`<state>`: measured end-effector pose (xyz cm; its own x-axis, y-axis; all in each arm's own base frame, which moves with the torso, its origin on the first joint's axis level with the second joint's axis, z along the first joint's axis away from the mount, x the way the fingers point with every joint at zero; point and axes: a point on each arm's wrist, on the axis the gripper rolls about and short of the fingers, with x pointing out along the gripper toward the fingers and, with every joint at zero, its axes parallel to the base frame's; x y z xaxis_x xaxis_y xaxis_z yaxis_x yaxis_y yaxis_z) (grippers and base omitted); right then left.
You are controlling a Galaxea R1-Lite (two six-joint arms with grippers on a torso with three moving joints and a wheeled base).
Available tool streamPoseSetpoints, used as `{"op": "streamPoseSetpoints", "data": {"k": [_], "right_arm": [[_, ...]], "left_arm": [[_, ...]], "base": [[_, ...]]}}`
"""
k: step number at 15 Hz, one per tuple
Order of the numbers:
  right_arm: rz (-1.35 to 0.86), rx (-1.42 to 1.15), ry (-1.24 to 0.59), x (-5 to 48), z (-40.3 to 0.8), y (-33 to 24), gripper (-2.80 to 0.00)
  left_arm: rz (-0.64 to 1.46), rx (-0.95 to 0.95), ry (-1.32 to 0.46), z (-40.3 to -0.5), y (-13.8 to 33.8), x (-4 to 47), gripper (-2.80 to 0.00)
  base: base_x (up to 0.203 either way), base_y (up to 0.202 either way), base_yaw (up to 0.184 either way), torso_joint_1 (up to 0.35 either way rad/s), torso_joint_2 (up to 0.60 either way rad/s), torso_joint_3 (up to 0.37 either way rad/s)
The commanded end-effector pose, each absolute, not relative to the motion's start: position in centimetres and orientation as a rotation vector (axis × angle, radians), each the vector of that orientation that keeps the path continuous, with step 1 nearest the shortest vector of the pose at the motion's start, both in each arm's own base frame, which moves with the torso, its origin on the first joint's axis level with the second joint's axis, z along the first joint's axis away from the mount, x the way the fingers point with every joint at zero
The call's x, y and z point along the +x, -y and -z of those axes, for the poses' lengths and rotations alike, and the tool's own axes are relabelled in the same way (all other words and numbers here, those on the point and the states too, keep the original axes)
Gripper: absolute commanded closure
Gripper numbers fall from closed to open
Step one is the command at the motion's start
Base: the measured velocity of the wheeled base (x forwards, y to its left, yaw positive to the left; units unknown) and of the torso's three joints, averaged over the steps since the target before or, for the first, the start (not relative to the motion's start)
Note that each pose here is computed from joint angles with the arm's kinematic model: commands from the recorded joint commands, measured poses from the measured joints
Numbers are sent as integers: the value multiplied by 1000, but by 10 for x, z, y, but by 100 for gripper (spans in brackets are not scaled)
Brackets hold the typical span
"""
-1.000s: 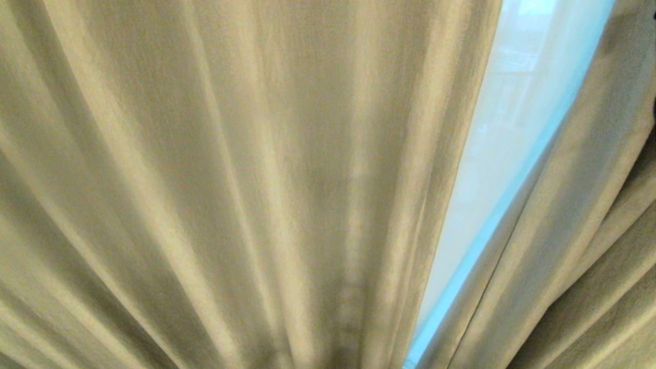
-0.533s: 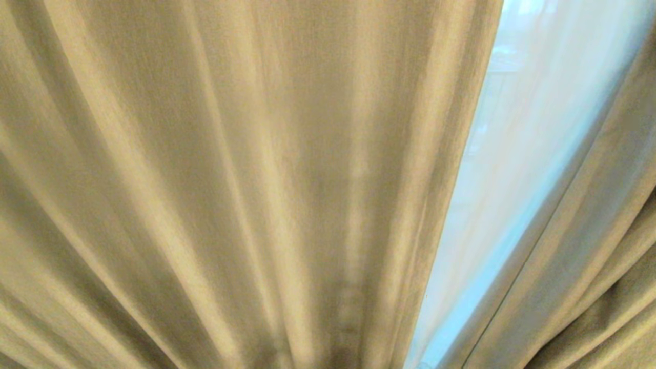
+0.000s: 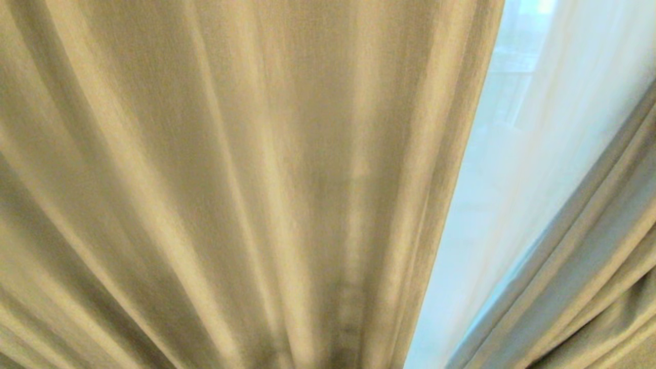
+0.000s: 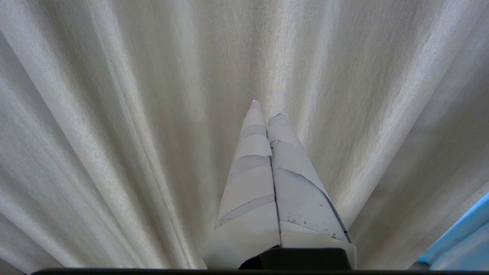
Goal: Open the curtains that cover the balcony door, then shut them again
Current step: Pull the outer curtains open on both sides
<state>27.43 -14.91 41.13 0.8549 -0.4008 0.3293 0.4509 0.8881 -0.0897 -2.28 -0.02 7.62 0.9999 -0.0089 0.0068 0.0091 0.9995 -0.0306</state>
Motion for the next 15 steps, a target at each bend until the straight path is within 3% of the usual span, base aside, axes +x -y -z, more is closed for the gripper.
{"op": "streamPoseSetpoints", "data": {"k": [1, 15], "right_arm": [[495, -155, 278, 280, -401, 170, 0], [674, -149, 262, 266, -392, 240, 0]], "left_arm": [[9, -32, 8, -76, 0, -23, 0], [9, -32, 8, -76, 0, -23, 0]], "base": [[0, 0, 0, 0, 0, 0], [0, 0, 0, 0, 0, 0]]}}
